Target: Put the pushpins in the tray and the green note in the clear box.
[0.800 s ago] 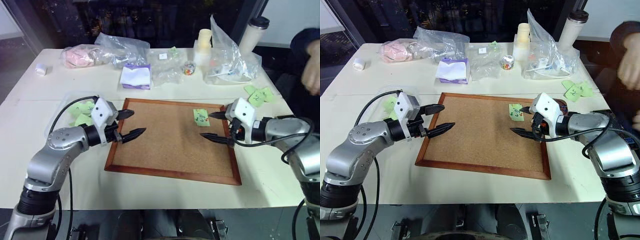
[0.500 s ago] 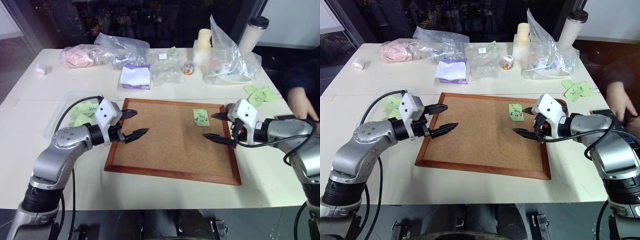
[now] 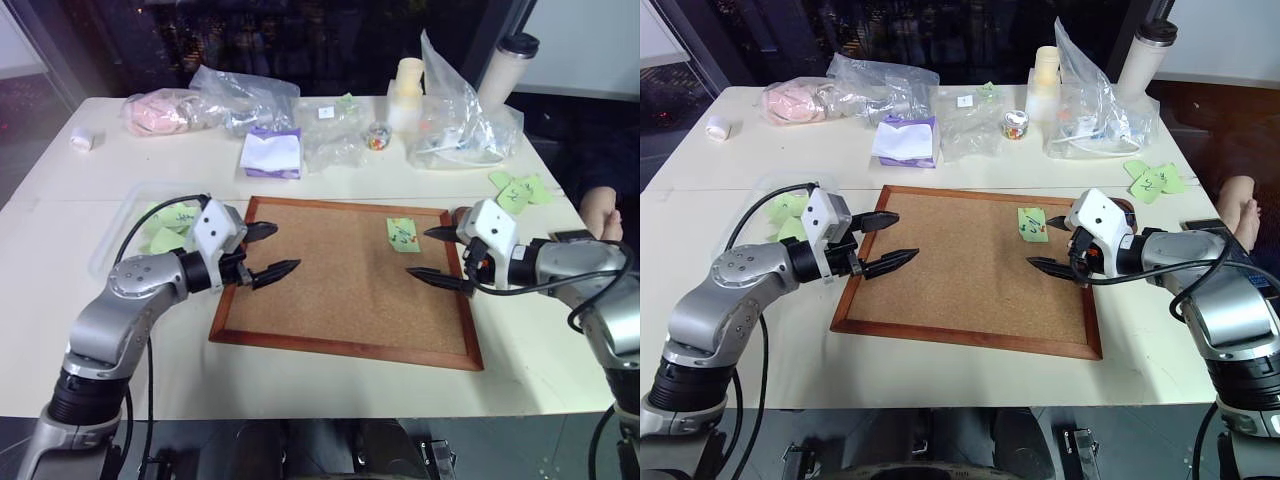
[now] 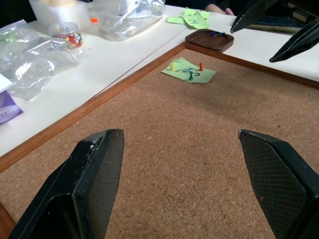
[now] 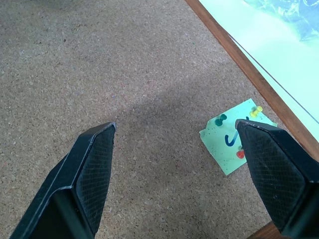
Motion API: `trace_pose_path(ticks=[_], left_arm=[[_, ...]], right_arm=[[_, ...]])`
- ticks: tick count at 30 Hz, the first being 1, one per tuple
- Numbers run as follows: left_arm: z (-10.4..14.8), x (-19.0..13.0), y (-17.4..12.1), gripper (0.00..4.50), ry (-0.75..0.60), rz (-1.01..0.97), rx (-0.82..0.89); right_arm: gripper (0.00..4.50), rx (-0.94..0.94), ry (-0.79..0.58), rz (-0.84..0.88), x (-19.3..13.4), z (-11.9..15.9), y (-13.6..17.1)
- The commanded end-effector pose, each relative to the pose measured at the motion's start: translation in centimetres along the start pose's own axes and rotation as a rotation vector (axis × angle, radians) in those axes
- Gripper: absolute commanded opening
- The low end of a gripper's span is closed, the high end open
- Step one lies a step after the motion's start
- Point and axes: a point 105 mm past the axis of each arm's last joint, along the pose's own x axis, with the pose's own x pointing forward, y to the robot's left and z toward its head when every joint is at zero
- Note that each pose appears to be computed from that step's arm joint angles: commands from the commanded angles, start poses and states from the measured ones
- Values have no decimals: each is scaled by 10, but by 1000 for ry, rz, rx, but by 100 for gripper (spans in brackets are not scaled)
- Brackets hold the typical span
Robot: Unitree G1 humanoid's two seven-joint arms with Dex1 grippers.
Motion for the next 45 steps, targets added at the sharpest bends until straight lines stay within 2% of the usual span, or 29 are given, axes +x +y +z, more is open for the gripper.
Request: trace_pose_path(ticks=[1, 6, 7, 9, 14, 15, 22, 27, 35, 40, 45], left_arm=[[7, 2, -4, 403, -26, -16, 22], [5, 4, -3, 403, -20, -14, 21], [5, 5, -3, 380, -23, -16, 19], [3, 9, -5, 313, -29, -25, 10], [-1, 21, -15, 73, -24, -84, 37], [-3, 24, -16, 13, -24, -94, 33], [-26, 58, -29, 6, -27, -131, -6], [-48, 76, -28, 6, -15, -81, -4], [-74, 78, -34, 6, 25, -64, -41], [-77, 76, -35, 0, 31, -60, -35], [-76, 75, -34, 0, 28, -50, -33]], right_arm=[[399, -43, -17, -15, -6, 10, -2], [399, -44, -16, -14, -7, 9, -2], [399, -42, -16, -15, -7, 9, -2], [399, -38, -18, -21, -6, 9, -2], [399, 25, -64, -52, -5, 11, -7], [399, 36, -71, -60, -4, 11, -9], [399, 119, -118, -164, 10, 15, -28], [399, 167, -122, -259, 29, 16, -49], [399, 255, -76, -298, 67, 1, -66], [167, 254, -60, -302, 78, -3, -72], [167, 260, -43, -293, 84, -11, -73]])
